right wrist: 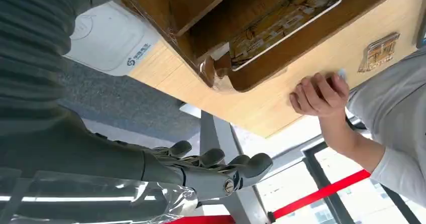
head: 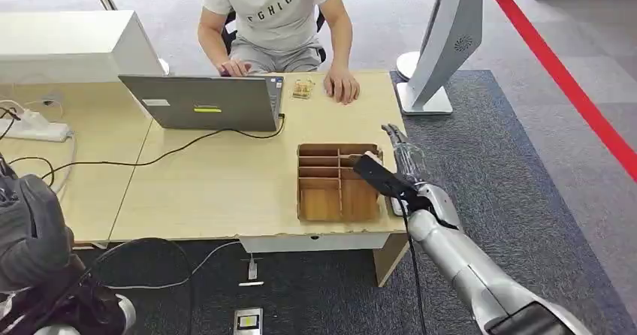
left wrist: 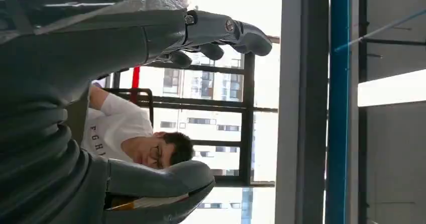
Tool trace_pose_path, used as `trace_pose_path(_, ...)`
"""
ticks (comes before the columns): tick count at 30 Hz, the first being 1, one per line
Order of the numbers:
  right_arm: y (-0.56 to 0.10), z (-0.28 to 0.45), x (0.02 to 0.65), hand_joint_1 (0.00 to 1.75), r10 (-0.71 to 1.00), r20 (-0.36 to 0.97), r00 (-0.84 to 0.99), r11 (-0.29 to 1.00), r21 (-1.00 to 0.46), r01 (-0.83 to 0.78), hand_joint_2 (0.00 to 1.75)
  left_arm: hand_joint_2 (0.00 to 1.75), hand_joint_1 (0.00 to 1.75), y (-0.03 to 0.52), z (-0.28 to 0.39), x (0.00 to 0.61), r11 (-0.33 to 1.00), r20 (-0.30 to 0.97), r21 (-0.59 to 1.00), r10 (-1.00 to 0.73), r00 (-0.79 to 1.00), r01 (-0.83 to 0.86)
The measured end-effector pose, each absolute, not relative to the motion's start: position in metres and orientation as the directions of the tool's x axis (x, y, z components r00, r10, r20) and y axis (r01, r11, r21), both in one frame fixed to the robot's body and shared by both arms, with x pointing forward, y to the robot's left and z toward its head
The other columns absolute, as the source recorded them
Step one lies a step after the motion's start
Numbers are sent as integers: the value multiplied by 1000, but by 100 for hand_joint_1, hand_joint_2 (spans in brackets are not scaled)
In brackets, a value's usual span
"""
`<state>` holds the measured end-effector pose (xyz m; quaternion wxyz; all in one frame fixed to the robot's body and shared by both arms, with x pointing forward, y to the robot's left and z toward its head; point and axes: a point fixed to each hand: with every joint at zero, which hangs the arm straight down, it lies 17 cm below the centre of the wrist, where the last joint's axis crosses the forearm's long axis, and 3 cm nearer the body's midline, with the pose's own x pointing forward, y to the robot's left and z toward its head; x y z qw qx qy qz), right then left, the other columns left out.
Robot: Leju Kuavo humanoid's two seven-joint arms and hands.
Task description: Pass the card to the sensor for recognition and then transmit it.
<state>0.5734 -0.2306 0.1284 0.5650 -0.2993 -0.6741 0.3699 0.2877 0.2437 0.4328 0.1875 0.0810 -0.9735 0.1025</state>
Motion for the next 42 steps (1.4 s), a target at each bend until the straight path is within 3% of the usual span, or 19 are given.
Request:
trace_pose_path(14, -230, 155, 576, 2, 778, 590, -216, 609, -793, 23, 175, 175, 0, 243, 431, 290, 966, 388, -168, -118, -914, -196)
trace_pose_path(15, -230, 156, 575, 12, 776, 591, -219, 610, -792, 24, 175, 175, 0, 243, 431, 290, 966, 388, -168, -118, -914, -196)
trace_pose_path(17, -229, 159, 575, 49, 776, 588, -228, 608, -794, 25, 175, 175, 0, 243, 430, 290, 966, 388, -168, -118, -914, -196)
trace_pose_path(18, -228, 161, 574, 93, 776, 586, -233, 607, -794, 24, 175, 175, 0, 244, 430, 290, 966, 389, -169, -117, -914, -196)
trace_pose_path(19, -227, 161, 573, 150, 775, 587, -234, 607, -794, 22, 175, 175, 0, 244, 430, 290, 966, 390, -169, -116, -914, -195)
trace_pose_path(21, -224, 160, 571, 145, 772, 590, -239, 609, -793, 12, 175, 175, 0, 244, 430, 291, 966, 391, -170, -114, -913, -194)
trace_pose_path(22, -222, 160, 570, 133, 770, 591, -242, 610, -792, 7, 175, 175, 0, 244, 430, 291, 966, 391, -170, -115, -913, -194)
trace_pose_path(23, -220, 159, 569, 99, 768, 592, -244, 610, -792, 1, 175, 175, 0, 244, 430, 291, 966, 392, -170, -115, -913, -194)
trace_pose_path(25, -218, 156, 567, 75, 767, 593, -246, 609, -793, -10, 175, 175, 0, 244, 430, 291, 966, 392, -168, -117, -913, -196)
trace_pose_path(33, -208, 141, 560, 82, 764, 596, -246, 603, -796, -54, 175, 175, 0, 244, 430, 291, 965, 389, -160, -131, -912, -207)
trace_pose_path(34, -207, 139, 559, 66, 765, 595, -245, 601, -797, -59, 175, 175, 0, 244, 430, 291, 965, 389, -160, -131, -912, -207)
trace_pose_path(35, -206, 137, 558, 28, 766, 594, -246, 598, -799, -69, 175, 175, 0, 244, 430, 291, 965, 390, -161, -130, -912, -207)
trace_pose_path(36, -204, 135, 557, 28, 766, 593, -247, 595, -800, -77, 175, 175, 0, 244, 430, 291, 965, 390, -161, -130, -911, -206)
trace_pose_path(37, -202, 133, 557, 0, 767, 592, -247, 592, -802, -83, 175, 175, 0, 244, 430, 291, 965, 391, -161, -129, -911, -206)
trace_pose_path(42, -195, 125, 552, 0, 768, 591, -247, 586, -804, -102, 175, 175, 0, 245, 430, 291, 965, 389, -164, -128, -912, -205)
